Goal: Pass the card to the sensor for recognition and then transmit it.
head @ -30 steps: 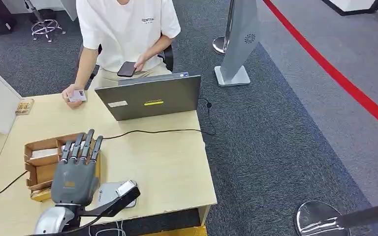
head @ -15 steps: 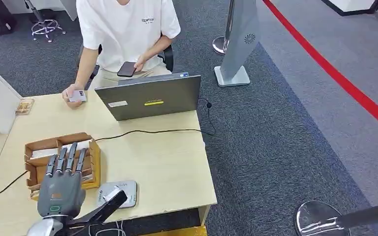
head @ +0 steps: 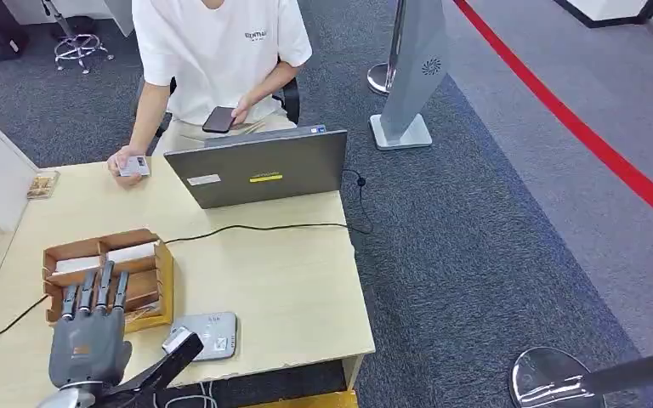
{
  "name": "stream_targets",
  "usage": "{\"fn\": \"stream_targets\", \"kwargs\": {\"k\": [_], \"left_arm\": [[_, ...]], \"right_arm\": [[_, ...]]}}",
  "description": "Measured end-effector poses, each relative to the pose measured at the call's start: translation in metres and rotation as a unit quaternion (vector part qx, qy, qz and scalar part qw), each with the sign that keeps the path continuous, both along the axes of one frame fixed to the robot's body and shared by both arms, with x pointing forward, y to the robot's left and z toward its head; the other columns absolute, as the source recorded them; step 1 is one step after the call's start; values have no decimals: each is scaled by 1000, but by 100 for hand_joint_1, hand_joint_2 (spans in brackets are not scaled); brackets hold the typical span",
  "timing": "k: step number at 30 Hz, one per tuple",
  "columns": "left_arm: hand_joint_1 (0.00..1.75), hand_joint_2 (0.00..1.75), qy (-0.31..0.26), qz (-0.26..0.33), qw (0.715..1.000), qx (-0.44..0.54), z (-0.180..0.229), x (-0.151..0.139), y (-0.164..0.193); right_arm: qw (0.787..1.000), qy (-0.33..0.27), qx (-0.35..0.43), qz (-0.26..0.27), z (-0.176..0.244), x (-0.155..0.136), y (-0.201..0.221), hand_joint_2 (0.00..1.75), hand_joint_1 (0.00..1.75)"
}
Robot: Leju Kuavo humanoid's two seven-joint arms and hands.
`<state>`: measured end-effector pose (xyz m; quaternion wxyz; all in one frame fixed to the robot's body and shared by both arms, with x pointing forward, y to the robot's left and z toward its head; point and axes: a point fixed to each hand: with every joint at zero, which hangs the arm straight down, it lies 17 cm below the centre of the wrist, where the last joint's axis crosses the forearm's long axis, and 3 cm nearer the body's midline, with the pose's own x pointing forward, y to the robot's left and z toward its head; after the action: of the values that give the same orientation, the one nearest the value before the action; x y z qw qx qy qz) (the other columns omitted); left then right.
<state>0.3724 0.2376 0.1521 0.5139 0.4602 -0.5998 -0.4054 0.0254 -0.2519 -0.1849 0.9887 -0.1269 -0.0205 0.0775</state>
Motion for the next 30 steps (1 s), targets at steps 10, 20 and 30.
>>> {"fn": "stream_targets", "kwargs": {"k": [10, 20, 30], "left_arm": [[0, 175, 9, 25, 999, 26, -16, 2, 18], [0, 175, -30, 27, 998, 52, -9, 15, 20], [0, 175, -35, 18, 998, 45, -14, 30, 6]], "right_arm": [[1000, -1, 3, 2, 2, 0, 3, 175, 0], [1000, -1, 6, 17, 2, 1, 9, 175, 0], [999, -6, 13, 41, 2, 4, 15, 175, 0]]}}
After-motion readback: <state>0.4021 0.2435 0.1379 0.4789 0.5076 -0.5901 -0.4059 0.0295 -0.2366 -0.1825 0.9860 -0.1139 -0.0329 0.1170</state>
